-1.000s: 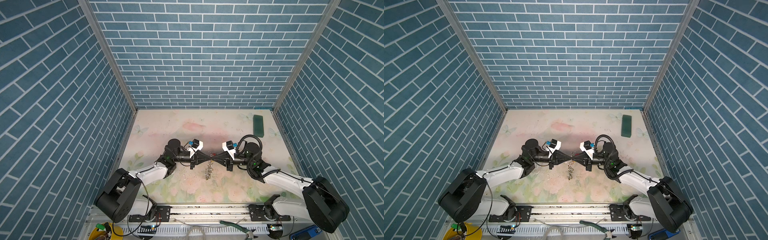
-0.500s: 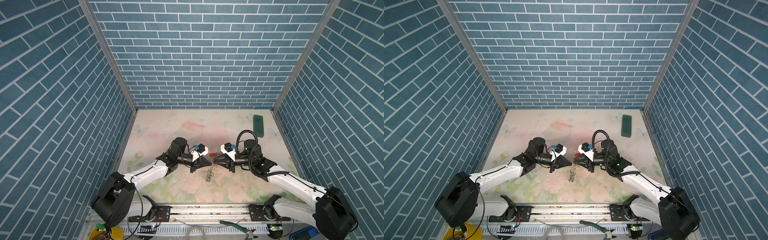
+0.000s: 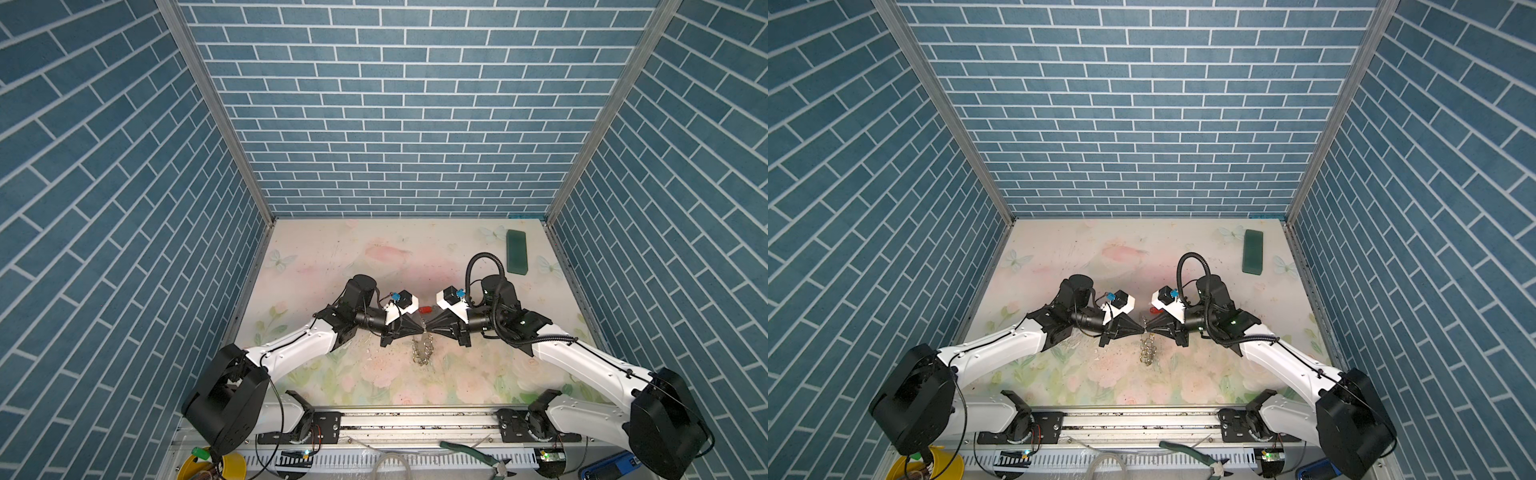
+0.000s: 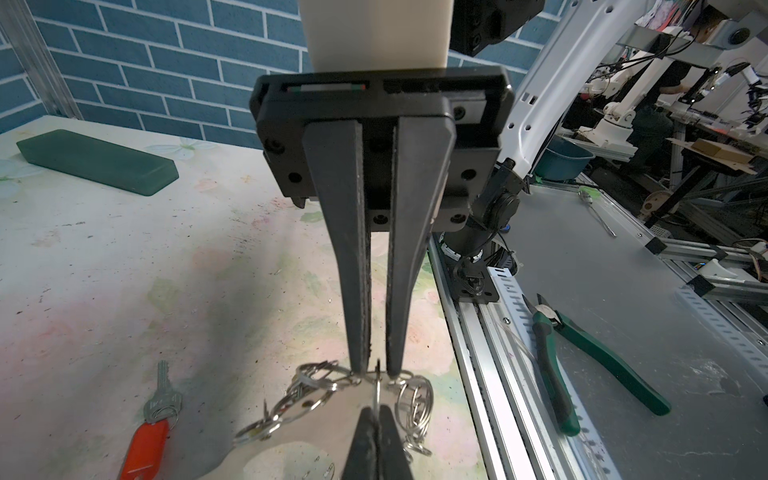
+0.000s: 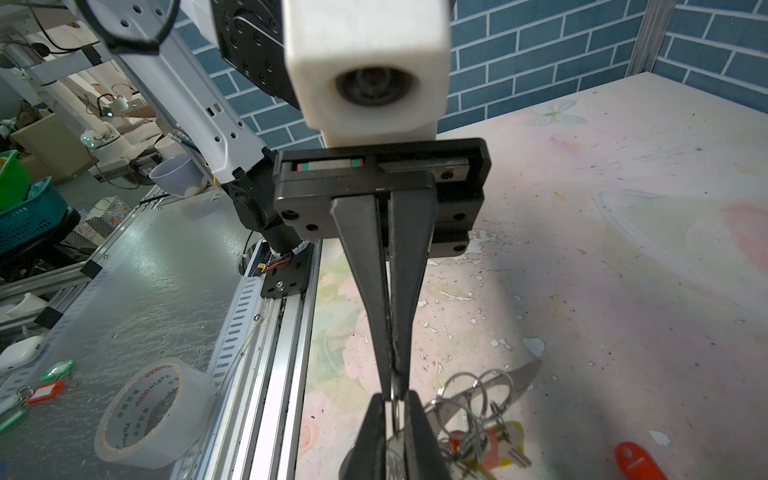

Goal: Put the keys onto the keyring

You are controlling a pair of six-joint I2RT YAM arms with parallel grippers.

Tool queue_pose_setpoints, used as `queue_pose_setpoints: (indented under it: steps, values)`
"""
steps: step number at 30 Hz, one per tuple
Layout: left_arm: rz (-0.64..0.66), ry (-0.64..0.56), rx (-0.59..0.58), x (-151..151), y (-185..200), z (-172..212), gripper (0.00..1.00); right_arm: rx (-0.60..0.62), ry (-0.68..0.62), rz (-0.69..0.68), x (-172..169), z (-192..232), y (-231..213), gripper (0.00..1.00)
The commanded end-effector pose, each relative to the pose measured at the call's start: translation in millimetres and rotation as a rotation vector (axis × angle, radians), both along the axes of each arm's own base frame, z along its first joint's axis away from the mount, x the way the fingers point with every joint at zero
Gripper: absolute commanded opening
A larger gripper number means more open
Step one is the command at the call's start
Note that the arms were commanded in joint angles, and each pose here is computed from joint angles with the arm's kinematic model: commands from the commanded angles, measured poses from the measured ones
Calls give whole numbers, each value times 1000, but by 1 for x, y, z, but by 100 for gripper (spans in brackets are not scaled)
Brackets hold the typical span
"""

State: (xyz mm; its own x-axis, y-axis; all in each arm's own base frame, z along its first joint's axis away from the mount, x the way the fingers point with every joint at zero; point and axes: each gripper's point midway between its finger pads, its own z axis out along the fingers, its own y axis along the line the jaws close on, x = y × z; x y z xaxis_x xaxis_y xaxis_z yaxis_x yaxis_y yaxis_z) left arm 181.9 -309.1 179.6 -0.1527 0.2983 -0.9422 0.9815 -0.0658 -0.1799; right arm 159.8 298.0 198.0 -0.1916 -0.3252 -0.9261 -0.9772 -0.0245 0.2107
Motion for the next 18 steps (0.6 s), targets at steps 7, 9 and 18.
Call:
queue_pose_setpoints:
  steps: [7,9,18]
  values:
    - [10,-49,-17,1,0,12,0,-17,-47,40,-3,2,3,8]
    - [14,-55,-23,1,0,14,0,-21,-50,38,-2,1,4,8]
    - [31,-67,-23,3,0,14,0,-23,-57,37,-2,2,4,7]
